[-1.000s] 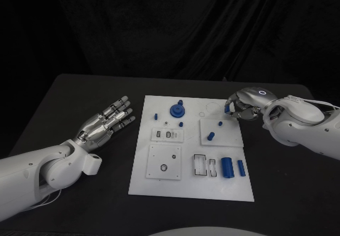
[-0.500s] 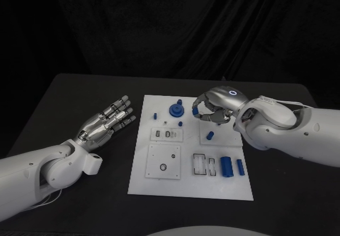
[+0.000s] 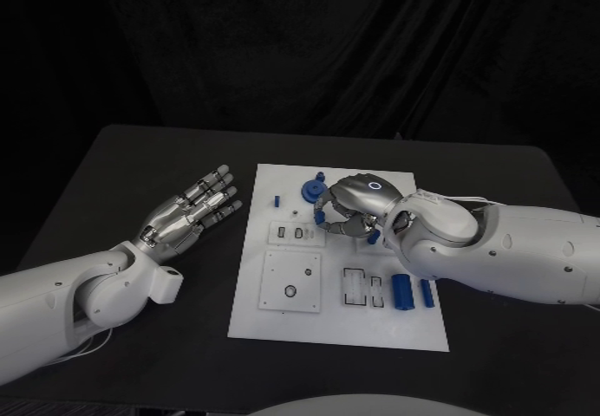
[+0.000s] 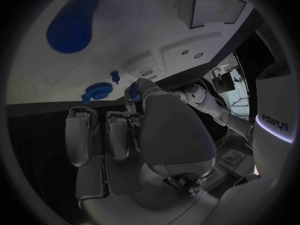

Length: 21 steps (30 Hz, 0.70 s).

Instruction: Assemble the parts on the task board

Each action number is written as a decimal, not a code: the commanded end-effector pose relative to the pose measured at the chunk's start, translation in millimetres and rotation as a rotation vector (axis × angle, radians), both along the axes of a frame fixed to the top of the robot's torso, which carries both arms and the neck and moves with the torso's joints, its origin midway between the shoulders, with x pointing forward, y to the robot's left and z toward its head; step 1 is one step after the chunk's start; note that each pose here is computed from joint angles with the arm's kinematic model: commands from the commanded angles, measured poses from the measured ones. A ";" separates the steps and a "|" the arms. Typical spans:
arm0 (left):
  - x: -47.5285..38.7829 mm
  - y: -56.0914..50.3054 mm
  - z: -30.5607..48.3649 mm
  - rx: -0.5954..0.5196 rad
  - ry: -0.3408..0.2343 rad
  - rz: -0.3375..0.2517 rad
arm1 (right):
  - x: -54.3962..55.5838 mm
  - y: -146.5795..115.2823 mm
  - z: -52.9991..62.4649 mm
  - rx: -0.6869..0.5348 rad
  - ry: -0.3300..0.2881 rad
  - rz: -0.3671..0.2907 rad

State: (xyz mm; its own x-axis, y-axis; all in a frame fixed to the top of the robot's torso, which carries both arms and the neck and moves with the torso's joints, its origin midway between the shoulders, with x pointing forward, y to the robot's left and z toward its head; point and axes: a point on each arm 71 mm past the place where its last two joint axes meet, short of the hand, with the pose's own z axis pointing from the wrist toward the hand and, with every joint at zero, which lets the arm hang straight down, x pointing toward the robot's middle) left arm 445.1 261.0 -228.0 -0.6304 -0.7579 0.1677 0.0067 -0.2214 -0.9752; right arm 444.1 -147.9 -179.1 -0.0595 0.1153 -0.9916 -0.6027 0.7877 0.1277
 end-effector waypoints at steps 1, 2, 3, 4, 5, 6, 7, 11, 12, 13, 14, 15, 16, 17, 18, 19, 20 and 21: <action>-0.8 -0.8 5.6 -0.063 -0.060 0.001 | 0.0 3.4 -6.4 -0.041 0.013 -0.016; -0.7 -1.0 5.5 -0.063 -0.059 0.000 | -0.4 4.7 -7.4 -0.042 0.016 -0.014; -0.6 -1.4 5.4 -0.063 -0.059 -0.001 | -0.7 6.3 -8.3 -0.043 0.018 -0.011; -0.5 -1.6 5.4 -0.063 -0.059 -0.002 | -1.0 7.4 -8.9 -0.044 0.020 -0.009; -0.4 -1.9 5.3 -0.063 -0.058 -0.002 | -1.2 8.5 -9.5 -0.045 0.022 -0.007; -0.3 -2.2 5.3 -0.063 -0.058 -0.003 | -1.4 9.5 -10.0 -0.047 0.024 -0.005; -0.2 -2.4 5.2 -0.063 -0.057 -0.004 | -1.6 10.5 -10.6 -0.049 0.027 -0.004; 0.1 -2.8 5.0 -0.063 -0.056 -0.006 | -1.4 12.5 -12.7 -0.069 0.034 -0.006; 0.1 -2.9 4.9 -0.063 -0.056 -0.006 | -1.4 12.7 -12.9 -0.075 0.032 -0.006; 0.1 -2.8 4.9 -0.063 -0.055 -0.006 | -1.3 12.8 -13.2 -0.081 0.031 -0.007; 0.2 -2.8 4.9 -0.062 -0.055 -0.006 | -1.2 12.7 -13.4 -0.085 0.030 -0.008; 0.2 -2.8 4.8 -0.062 -0.055 -0.006 | -1.2 12.6 -13.6 -0.089 0.029 -0.009; 0.2 -2.7 4.8 -0.062 -0.055 -0.006 | -1.1 12.6 -13.6 -0.091 0.028 -0.010; 0.3 -2.6 4.8 -0.062 -0.055 -0.006 | -1.0 12.4 -13.8 -0.094 0.028 -0.011; 0.3 -2.5 4.8 -0.061 -0.055 -0.006 | -0.9 12.3 -14.0 -0.097 0.028 -0.013; 0.3 -2.5 4.7 -0.061 -0.054 -0.006 | -0.7 12.1 -14.2 -0.100 0.028 -0.014; 0.4 -2.4 4.7 -0.061 -0.054 -0.006 | -0.6 11.9 -14.4 -0.103 0.028 -0.016; 0.4 -2.4 4.7 -0.061 -0.054 -0.006 | -0.5 11.7 -14.6 -0.105 0.029 -0.017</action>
